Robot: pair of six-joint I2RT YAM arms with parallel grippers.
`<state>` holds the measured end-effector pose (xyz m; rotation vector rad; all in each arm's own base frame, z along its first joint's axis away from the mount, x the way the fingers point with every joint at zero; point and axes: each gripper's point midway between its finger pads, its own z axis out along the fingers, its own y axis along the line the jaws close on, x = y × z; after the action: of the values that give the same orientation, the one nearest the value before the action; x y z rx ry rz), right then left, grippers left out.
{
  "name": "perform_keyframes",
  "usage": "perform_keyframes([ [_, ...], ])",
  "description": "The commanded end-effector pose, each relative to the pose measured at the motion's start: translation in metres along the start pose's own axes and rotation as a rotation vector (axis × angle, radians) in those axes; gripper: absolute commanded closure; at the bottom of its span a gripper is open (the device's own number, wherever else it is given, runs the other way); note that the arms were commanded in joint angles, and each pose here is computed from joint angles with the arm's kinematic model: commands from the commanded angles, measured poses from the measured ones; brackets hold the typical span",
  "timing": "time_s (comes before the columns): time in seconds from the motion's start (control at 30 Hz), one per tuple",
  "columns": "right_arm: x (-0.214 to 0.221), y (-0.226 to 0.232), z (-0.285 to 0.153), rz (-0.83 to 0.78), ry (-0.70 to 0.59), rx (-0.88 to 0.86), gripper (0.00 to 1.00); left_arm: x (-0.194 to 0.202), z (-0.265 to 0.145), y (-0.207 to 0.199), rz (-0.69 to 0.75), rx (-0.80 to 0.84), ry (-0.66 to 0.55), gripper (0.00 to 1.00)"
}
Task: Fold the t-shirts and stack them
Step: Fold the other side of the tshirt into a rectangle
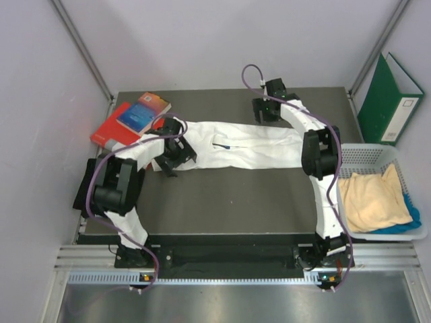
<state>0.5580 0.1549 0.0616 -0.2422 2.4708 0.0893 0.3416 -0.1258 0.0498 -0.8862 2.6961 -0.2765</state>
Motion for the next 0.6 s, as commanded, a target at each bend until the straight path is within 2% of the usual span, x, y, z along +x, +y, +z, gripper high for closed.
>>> perform_keyframes([
  [0.0,0.003,0.001,0.000,-0.020,0.002,-0.030,0.15,-0.020,0.018,-0.017,-0.041,-0.008,-0.022,0.01],
  [0.17,0.026,-0.005,-0.001,-0.025,0.065,-0.030,0.16,-0.020,0.028,-0.020,-0.054,-0.016,-0.003,0.02],
  [0.2,0.028,-0.007,-0.002,-0.024,0.074,-0.028,0.19,-0.021,0.029,-0.018,-0.053,-0.026,-0.006,0.02],
  [0.23,0.035,-0.009,-0.002,-0.025,0.098,-0.024,0.27,-0.022,0.033,-0.016,-0.051,-0.037,-0.005,0.04],
  [0.27,0.040,-0.010,-0.002,-0.024,0.115,-0.024,0.40,-0.022,0.035,-0.016,-0.046,-0.042,-0.005,0.10],
  [0.3,0.046,-0.011,-0.002,-0.022,0.135,-0.017,0.65,-0.024,0.037,-0.016,-0.040,-0.044,-0.006,0.16],
  [0.33,0.053,-0.016,-0.003,-0.012,0.165,-0.005,0.76,-0.024,0.042,-0.016,-0.034,-0.051,0.000,0.24],
  [0.37,0.058,-0.016,-0.003,-0.008,0.183,0.001,0.88,-0.028,0.042,-0.020,-0.029,-0.044,-0.008,0.73],
  [0.4,0.064,-0.021,-0.003,-0.006,0.202,0.023,1.00,-0.030,0.043,-0.022,-0.022,-0.047,-0.007,0.97],
  [0.43,0.069,-0.023,-0.005,-0.006,0.220,0.035,1.00,-0.029,0.049,-0.020,-0.018,-0.066,0.002,1.00],
  [0.57,0.089,-0.035,-0.014,-0.003,0.261,0.103,1.00,-0.042,0.054,-0.033,0.008,-0.060,-0.010,1.00],
])
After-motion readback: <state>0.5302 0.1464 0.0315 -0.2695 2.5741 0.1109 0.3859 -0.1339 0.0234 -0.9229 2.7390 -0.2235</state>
